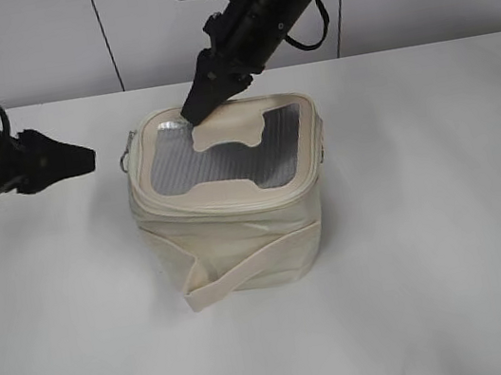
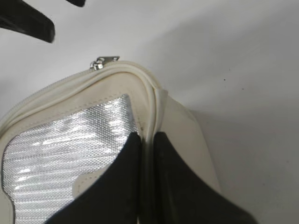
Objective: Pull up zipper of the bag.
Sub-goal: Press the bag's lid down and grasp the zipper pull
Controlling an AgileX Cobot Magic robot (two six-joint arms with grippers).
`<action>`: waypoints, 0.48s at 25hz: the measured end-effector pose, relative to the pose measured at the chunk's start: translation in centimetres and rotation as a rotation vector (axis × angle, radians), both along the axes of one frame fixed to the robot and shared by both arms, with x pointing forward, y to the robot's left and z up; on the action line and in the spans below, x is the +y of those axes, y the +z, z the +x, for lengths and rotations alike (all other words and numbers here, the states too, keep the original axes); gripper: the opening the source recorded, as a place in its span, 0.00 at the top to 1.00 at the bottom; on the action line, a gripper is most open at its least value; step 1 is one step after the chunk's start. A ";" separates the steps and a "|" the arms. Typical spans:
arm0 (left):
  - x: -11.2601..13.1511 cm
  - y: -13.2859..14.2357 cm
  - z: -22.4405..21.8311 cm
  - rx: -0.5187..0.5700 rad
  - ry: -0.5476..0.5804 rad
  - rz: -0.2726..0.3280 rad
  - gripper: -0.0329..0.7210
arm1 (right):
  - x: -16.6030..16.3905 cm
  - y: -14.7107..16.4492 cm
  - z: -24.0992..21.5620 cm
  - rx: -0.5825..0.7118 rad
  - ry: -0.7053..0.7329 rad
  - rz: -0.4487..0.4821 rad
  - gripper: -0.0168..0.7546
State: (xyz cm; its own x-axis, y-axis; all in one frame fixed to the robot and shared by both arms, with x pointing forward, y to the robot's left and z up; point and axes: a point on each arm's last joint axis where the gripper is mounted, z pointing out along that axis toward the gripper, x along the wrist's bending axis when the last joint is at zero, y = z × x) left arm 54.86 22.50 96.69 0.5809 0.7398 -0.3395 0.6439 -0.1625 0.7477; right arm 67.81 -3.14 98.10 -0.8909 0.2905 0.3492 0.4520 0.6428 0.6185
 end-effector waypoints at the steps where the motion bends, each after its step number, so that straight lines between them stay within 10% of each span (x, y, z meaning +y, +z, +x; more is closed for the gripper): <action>1: -0.2 -0.4 0.1 -0.014 -0.030 0.022 0.46 | 0.0 0.0 0.0 0.000 0.000 0.000 0.91; 12: -3.9 -1.9 -0.2 -0.152 -0.129 0.313 0.46 | 0.0 0.0 0.0 0.010 -0.011 -0.001 0.91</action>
State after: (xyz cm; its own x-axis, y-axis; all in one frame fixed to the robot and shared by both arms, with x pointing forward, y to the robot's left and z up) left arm 54.69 18.62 94.84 0.7025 0.7116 -0.0110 0.4885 -0.4710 0.7346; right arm 67.82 -3.15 98.12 -0.8842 0.3004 0.3576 0.4649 0.6385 0.6133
